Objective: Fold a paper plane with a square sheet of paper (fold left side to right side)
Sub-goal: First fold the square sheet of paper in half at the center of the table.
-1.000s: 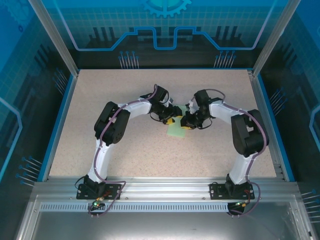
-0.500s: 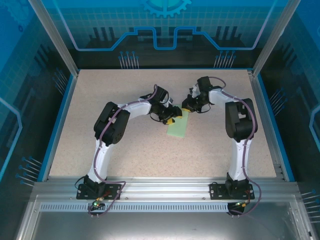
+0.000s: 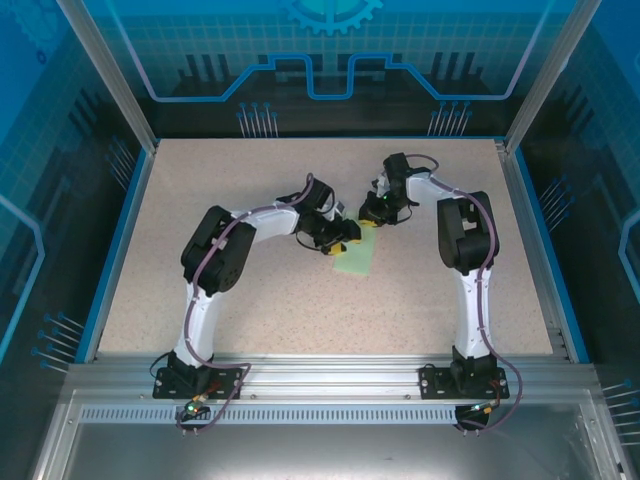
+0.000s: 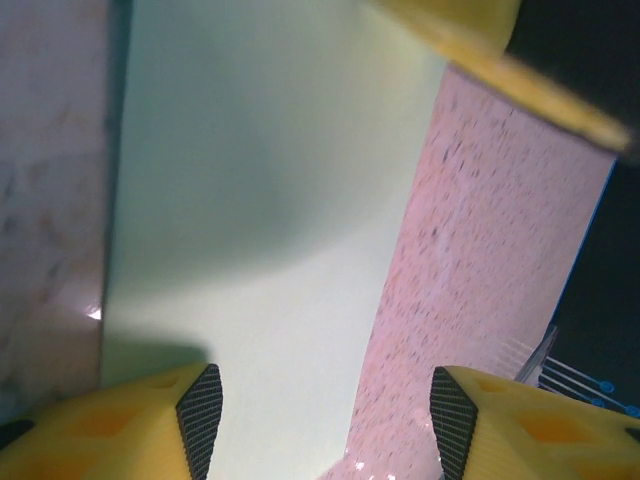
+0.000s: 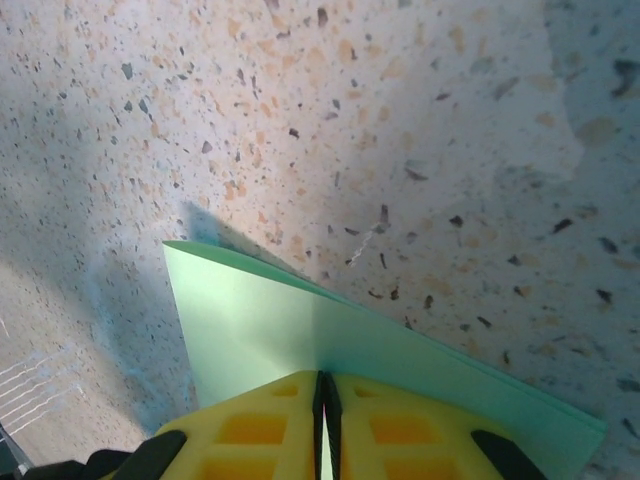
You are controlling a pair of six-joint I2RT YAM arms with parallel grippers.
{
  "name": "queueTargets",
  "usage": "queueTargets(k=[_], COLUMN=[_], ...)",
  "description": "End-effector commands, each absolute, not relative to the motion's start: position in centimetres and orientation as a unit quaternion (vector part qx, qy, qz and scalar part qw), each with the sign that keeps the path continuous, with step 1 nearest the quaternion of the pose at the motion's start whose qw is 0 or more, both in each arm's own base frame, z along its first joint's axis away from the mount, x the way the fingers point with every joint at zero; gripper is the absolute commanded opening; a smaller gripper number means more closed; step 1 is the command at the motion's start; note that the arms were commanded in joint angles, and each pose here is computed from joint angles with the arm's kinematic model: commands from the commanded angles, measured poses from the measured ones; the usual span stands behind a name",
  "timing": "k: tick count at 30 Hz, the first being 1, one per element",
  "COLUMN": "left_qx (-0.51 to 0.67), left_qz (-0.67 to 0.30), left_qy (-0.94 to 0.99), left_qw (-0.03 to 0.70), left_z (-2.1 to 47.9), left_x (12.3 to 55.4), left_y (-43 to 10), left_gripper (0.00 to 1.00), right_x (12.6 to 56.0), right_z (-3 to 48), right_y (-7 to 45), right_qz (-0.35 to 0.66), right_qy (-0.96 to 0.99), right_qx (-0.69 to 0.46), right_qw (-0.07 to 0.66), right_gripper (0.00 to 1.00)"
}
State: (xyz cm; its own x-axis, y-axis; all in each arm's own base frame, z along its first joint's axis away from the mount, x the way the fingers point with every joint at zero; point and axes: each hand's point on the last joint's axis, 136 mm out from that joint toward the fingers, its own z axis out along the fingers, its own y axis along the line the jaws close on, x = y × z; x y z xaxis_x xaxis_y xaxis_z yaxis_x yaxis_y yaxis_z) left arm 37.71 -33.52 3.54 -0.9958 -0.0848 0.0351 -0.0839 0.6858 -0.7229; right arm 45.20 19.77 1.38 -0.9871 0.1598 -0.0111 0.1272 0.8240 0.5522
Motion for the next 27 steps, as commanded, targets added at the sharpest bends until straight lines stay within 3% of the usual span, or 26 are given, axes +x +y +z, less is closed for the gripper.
queueTargets(k=[1,12,17,22,27], left_qx=[-0.030,-0.029,-0.008,-0.003,-0.012], left_qz=[-0.375,-0.361,-0.376,-0.351,-0.317], left_qy=[0.926,0.930,0.927,0.933,0.941], left_qw=[-0.035,-0.067,-0.016,0.073,0.120], left_z=[3.4,2.7,6.4,9.4,9.5], left_x=[34.0,28.6,29.6,32.3,34.6], left_y=[-32.7,-30.6,-30.7,-29.9,-29.0], left_gripper=[0.62,0.62,0.63,0.64,0.64], right_x=[43.5,43.6,45.5,46.0,43.2], right_z=[-1.2,-1.0,3.5,9.0,9.7], right_y=[18.7,19.6,20.9,19.3,16.2], right_qz=[0.240,0.256,0.300,0.282,0.253], right_qy=[0.967,0.964,0.952,0.953,0.960], right_qx=[0.085,0.068,0.031,0.019,0.048], right_qw=[-0.011,-0.005,0.050,0.107,0.106], right_gripper=[0.13,0.13,0.17,0.35,0.52])
